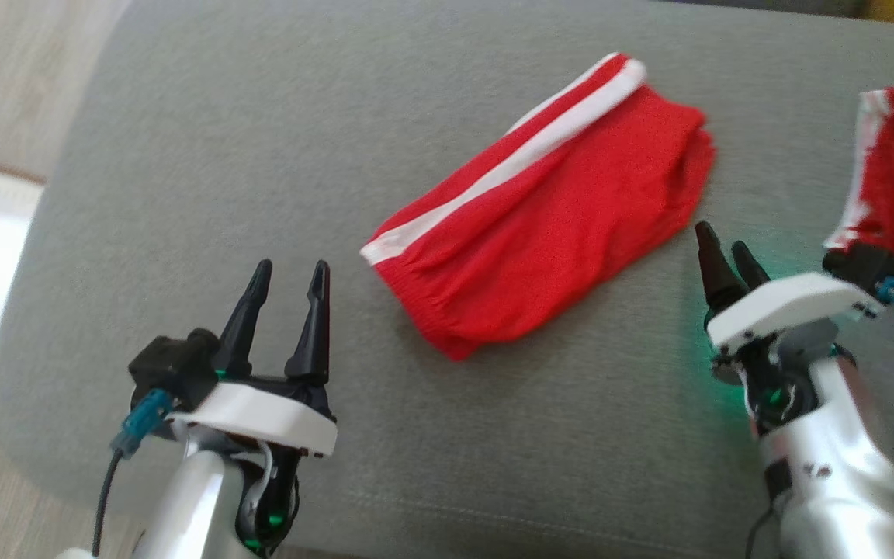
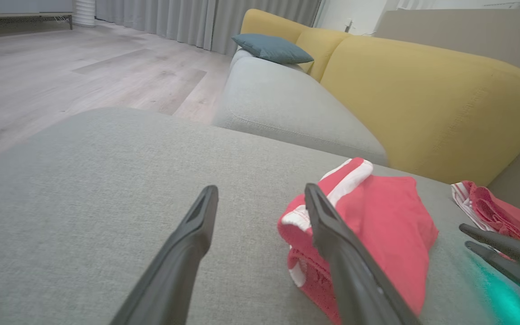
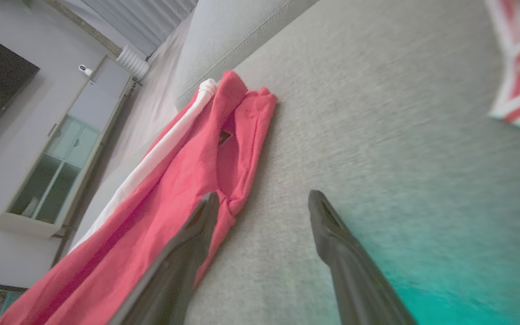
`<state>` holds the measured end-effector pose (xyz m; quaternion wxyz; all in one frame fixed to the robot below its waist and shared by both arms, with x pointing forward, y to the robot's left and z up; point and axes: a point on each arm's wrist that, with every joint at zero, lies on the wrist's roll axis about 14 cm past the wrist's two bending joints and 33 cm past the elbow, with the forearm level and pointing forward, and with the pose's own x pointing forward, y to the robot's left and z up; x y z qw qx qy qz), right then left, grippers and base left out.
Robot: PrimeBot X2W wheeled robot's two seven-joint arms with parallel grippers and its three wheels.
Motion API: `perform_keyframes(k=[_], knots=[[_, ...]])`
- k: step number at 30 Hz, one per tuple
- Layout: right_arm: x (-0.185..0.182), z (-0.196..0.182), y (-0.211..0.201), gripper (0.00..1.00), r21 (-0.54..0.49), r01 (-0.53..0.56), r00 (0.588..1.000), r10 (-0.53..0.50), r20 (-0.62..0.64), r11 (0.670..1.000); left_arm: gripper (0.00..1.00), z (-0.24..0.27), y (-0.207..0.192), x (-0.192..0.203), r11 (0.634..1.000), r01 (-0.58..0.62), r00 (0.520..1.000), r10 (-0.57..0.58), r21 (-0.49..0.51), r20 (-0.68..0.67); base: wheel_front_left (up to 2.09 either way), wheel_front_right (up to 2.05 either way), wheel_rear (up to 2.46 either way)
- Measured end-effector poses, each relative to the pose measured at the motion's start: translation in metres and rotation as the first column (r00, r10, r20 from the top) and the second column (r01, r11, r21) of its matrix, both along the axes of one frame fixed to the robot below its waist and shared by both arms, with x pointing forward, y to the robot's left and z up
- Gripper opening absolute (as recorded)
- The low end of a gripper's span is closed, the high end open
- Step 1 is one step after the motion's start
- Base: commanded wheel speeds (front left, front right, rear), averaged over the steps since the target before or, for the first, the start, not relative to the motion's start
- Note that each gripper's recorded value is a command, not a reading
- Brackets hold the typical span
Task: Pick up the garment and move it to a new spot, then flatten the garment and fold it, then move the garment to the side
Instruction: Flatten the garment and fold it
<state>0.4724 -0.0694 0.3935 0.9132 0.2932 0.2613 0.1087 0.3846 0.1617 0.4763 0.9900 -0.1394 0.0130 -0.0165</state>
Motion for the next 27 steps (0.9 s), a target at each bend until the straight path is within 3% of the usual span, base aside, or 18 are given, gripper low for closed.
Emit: perform_keyframes(k=[2,15,27], knots=[[0.007,-0.007,0.011,1.00,0.062,0.002,0.998,0.002,-0.057,0.998,1.00,-0.002,0.008,-0.001,1.000,-0.028,1.000,0.028,0.009,-0.010,0.00,0.00,0.00],[0.054,-0.013,0.047,1.00,0.150,-0.027,0.988,0.048,-0.144,0.988,1.00,-0.015,0.031,-0.013,0.992,-0.118,0.991,0.120,0.031,-0.064,0.00,0.00,0.00],[0.077,-0.021,0.062,1.00,0.103,-0.081,0.976,0.100,-0.195,0.991,1.00,-0.016,0.032,-0.009,0.992,-0.124,0.989,0.126,0.032,-0.071,0.00,0.00,0.00]])
